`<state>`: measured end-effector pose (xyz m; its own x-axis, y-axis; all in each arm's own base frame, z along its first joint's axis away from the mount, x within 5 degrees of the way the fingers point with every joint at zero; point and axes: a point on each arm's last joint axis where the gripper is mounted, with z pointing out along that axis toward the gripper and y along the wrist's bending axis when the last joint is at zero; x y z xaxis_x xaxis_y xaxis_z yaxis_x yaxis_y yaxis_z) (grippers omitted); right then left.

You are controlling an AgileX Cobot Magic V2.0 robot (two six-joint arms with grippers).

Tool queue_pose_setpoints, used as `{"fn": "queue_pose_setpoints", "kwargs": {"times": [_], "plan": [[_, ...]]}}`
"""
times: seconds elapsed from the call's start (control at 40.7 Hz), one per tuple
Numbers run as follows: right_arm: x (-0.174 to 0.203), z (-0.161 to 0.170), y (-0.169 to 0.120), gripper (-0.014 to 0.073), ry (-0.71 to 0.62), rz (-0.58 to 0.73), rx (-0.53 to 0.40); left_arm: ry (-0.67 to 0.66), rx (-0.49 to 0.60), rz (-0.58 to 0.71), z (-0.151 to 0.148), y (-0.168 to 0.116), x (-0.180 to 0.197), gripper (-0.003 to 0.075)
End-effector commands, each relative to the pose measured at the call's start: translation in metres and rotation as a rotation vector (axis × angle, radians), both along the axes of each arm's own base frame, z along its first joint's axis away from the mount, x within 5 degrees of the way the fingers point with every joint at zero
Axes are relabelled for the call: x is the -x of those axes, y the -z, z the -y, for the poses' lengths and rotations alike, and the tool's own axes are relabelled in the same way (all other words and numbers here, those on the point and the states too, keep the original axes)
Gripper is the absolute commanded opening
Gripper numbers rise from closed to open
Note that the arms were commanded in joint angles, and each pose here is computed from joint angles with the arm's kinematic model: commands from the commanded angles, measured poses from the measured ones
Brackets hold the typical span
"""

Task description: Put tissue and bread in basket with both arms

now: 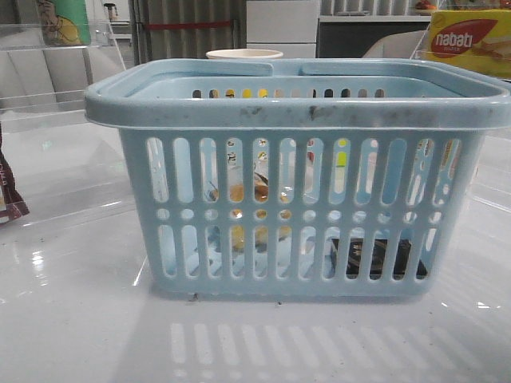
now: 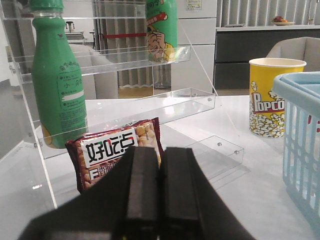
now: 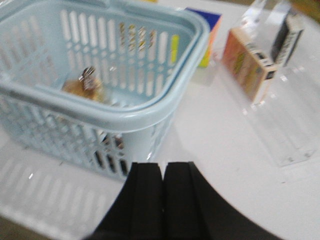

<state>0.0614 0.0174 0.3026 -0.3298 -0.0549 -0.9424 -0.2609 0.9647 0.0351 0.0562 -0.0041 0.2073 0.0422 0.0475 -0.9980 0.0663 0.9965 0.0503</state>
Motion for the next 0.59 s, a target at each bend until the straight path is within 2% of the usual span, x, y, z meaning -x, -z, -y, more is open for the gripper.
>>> {"fn": "queue_pose_setpoints", "kwargs": {"times": [0.0, 0.147, 0.393, 0.565], "plan": [[0.002, 0.008, -0.001, 0.0027, 0.109, 0.228, -0.023, -0.012, 0.025, 0.095, -0.001, -0.006, 0.002, 0.0093], [0.007, 0.017, 0.034, 0.0027, 0.250, 0.355, -0.025, -0.012, 0.025, 0.095, -0.001, -0.006, 0.002, 0.0093], [0.006, 0.020, 0.087, 0.0027, 0.324, 0.449, -0.041, -0.012, 0.025, 0.095, -0.001, -0.006, 0.002, 0.0093], [0.007, 0.021, 0.090, 0.0027, 0.326, 0.491, -0.044, -0.012, 0.025, 0.095, -0.001, -0.006, 0.002, 0.0093]]}}
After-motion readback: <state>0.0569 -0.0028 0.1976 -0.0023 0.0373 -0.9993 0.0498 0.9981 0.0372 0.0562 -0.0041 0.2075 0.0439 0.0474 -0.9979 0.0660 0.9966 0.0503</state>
